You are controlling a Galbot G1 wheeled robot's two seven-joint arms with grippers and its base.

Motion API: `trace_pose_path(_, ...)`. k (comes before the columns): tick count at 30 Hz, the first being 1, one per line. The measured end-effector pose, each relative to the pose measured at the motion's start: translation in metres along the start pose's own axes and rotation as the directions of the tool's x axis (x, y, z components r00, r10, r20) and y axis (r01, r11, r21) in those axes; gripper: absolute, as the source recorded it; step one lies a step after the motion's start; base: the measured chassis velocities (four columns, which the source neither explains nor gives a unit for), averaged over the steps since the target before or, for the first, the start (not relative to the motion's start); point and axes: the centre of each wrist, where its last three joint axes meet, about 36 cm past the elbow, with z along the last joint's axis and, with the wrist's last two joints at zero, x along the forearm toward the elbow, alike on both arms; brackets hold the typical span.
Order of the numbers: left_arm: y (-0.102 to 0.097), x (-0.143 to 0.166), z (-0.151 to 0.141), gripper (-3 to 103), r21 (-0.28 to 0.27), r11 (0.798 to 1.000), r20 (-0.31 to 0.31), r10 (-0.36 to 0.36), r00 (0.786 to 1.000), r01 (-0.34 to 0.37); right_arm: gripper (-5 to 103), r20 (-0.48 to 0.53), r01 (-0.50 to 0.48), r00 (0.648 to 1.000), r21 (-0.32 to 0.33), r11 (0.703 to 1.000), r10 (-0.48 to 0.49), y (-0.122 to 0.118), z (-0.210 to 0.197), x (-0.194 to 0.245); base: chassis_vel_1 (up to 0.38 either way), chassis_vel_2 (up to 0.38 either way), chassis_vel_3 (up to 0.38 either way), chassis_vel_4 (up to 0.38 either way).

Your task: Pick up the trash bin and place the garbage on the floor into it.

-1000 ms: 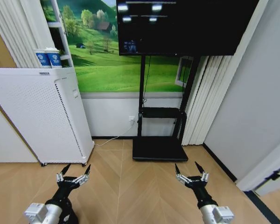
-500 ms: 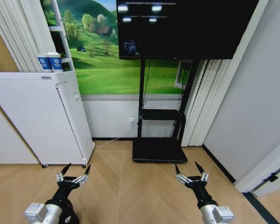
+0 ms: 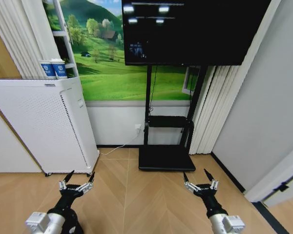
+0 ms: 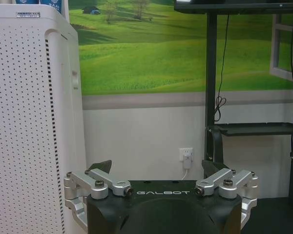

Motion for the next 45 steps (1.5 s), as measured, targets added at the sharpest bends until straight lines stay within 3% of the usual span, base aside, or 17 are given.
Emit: trace_pose_path(45, 0.0, 0.0, 0.0, 100, 0.0, 1.0, 0.0, 0.0, 1.0, 0.0, 100, 0.0, 0.0, 1.0, 0.0, 1.0, 0.0, 0.0, 0.0, 0.0, 0.0, 0.0, 0.0, 0.0)
